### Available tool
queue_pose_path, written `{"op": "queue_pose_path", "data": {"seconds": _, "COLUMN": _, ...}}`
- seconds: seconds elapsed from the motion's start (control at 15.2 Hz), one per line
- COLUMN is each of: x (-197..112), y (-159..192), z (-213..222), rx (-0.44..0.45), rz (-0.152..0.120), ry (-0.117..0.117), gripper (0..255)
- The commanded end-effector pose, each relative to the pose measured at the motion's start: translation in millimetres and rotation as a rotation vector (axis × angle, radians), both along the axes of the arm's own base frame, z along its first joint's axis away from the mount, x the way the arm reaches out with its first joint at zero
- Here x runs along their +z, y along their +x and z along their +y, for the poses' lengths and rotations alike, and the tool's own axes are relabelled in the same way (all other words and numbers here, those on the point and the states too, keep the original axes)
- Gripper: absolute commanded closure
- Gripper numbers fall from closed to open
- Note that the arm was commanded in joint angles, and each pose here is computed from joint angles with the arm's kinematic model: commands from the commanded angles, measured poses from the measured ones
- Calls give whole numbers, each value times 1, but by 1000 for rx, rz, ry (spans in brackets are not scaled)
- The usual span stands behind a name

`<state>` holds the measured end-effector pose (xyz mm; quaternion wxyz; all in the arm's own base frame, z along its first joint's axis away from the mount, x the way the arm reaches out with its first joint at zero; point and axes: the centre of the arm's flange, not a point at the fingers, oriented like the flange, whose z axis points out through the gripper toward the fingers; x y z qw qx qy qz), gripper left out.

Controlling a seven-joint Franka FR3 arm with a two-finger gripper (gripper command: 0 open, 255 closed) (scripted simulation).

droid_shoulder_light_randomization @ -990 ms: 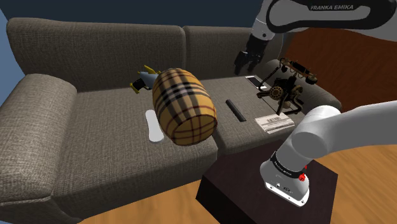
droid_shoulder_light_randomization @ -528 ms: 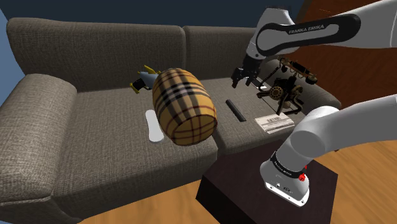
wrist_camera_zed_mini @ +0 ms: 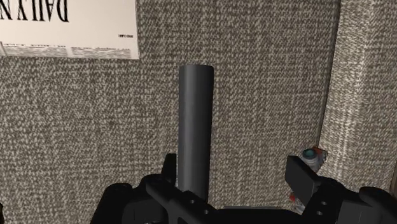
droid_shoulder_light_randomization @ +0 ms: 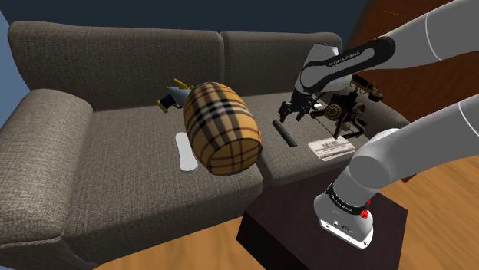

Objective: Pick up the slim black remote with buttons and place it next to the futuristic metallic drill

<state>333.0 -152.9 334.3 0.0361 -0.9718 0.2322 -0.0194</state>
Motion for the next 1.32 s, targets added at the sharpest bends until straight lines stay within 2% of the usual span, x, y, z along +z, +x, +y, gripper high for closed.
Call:
{"op": "queue_pose_path", "data": {"seconds": 0.0, "x": -22, "y": -1, "z": -12, "rx": -32, "rz": 6, "ry": 4, "gripper": 0}}
{"op": "queue_pose_path", "data": {"seconds": 0.2, "x": -55, "y": -6, "z": -25, "rx": -75, "rz": 17, "ry": 12, "gripper": 0}}
{"op": "queue_pose_path", "data": {"seconds": 0.66, "x": -92, "y": -4, "z": -22, "rx": -75, "rz": 17, "ry": 12, "gripper": 0}}
{"op": "queue_pose_path", "data": {"seconds": 1.19, "x": -95, "y": -4, "z": -22, "rx": -75, "rz": 17, "ry": 12, "gripper": 0}}
{"op": "queue_pose_path", "data": {"seconds": 1.25, "x": -95, "y": -4, "z": -22, "rx": -75, "rz": 17, "ry": 12, "gripper": 255}}
